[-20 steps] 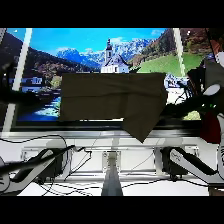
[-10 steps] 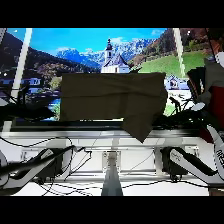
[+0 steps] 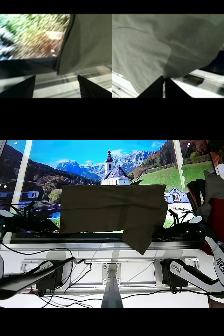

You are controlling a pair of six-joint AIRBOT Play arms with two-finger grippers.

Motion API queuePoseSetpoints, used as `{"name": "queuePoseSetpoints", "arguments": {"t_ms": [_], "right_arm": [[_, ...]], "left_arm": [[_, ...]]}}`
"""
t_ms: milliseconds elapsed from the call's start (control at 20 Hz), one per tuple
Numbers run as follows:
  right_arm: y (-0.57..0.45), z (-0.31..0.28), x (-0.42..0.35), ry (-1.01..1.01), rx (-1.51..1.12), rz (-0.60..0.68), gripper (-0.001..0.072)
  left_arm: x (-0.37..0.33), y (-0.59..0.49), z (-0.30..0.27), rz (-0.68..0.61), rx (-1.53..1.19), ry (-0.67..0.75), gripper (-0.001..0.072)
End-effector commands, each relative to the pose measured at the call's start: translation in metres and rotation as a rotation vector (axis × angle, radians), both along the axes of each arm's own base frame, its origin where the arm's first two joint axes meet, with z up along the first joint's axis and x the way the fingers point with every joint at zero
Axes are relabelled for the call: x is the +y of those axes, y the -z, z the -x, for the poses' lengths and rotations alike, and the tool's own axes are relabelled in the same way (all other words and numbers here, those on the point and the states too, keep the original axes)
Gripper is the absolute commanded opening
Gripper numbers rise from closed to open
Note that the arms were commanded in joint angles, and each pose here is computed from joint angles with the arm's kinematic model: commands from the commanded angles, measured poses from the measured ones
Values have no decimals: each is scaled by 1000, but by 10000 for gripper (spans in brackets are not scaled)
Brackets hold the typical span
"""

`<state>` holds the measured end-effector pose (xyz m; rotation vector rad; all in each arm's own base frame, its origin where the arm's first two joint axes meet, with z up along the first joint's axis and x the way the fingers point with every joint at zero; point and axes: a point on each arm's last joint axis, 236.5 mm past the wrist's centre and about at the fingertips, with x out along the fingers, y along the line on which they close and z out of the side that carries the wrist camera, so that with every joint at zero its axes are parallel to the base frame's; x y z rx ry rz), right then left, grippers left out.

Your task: Fold the clothes and pants, and hang the long-sleeved shirts on hangers.

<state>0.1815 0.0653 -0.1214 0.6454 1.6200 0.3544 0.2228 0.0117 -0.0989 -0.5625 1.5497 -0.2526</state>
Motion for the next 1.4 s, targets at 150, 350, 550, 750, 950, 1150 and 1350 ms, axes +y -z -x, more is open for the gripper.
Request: {"name": "queuePoseSetpoints", "arguments": {"t_ms": [150,350,550,750,950,1150,1350], "right_arm": [[0,-3,1,1,-16,-6,14],[-13,-16,12,1,-70,-71,14],[-59,-57,32,18,-217,-227,13],[-136,-148,33,240,-466,-381,13],[-175,-235,3,465,-656,-236,12],[-190,-301,-23,593,-874,34,13],[-172,-328,-56,736,-953,241,702]], "left_arm": [[-23,29,2,137,88,-65,392],[-28,34,6,161,87,-25,48],[-53,-1,-22,330,-53,7,17],[-56,-81,-111,477,-325,-75,16],[-26,-119,-205,268,-534,-200,15],[-11,-121,-271,36,-726,-325,17],[-25,-109,-296,-68,-789,-345,714]]}}
